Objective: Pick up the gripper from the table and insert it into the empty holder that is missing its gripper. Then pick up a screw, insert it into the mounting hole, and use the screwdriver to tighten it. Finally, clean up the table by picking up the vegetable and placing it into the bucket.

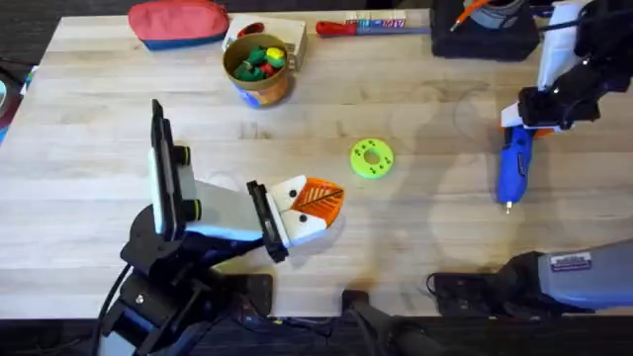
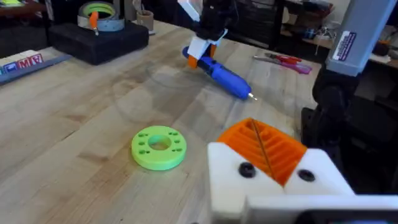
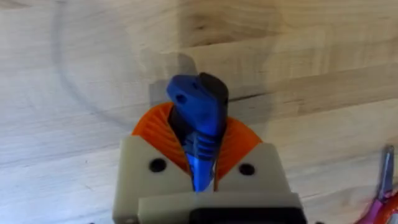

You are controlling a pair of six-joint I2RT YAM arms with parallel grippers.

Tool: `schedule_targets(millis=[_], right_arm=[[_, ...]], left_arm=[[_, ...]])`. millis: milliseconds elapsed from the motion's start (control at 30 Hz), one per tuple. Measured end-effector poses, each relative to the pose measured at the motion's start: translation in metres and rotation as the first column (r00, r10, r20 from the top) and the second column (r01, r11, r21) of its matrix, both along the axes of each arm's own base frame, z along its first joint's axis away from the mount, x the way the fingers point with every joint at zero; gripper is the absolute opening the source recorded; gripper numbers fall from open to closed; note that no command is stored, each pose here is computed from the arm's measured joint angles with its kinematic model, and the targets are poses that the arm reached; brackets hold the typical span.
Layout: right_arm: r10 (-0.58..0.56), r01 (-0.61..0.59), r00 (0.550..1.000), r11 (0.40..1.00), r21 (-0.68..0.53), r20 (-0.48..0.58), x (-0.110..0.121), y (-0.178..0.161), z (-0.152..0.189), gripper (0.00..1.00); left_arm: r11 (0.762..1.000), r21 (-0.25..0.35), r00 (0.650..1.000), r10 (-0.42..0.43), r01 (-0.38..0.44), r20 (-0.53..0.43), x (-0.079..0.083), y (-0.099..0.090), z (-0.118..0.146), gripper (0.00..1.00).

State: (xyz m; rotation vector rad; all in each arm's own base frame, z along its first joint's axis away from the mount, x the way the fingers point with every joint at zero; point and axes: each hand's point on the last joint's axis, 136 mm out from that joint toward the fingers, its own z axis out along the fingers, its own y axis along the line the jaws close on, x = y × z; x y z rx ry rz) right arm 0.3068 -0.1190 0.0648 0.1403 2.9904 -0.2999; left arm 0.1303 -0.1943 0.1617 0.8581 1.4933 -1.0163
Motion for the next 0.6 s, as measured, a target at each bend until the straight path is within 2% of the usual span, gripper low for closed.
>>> schedule_targets(millis=[67,167,333,400,433,600], right_arm=[[0.001,-0.001,1.0,1.0,0.004,-0.013,-0.0004,0.0004,-0.0046,0.146],[0.002,-0.002,0.999,1.0,0.009,-0.033,-0.0022,0.0009,-0.0096,0.285],[0.007,-0.007,0.999,1.0,0.009,-0.036,-0.002,0.0007,-0.0103,0.669],[0.005,-0.005,0.999,1.0,0.008,-0.036,-0.0021,0.0006,-0.0104,0.897],[0.008,-0.008,0.999,1.0,0.007,-0.037,-0.0021,0.0005,-0.0103,0.968],[0.012,-0.011,0.999,0.999,0.033,-0.036,-0.0023,0.0049,-0.011,0.991]], left_arm=[[1.0,0.0,1.0,0.007,-0.007,0.001,0.0012,0.0005,0.0001,0.005],[1.0,0.0,1.0,0.024,-0.024,0.003,0.0039,0.0016,0.0004,0.005],[0.999,0.001,0.999,0.047,-0.047,0.005,0.0075,0.0032,0.0005,0.005],[0.999,0.001,0.999,0.05,-0.05,0.005,0.008,0.0034,0.0005,0.005],[0.999,0.001,0.999,0.051,-0.051,0.005,0.0081,0.0034,0.0005,0.005],[0.999,0.001,0.999,0.051,-0.051,0.005,0.0081,0.0035,0.0005,0.005]])
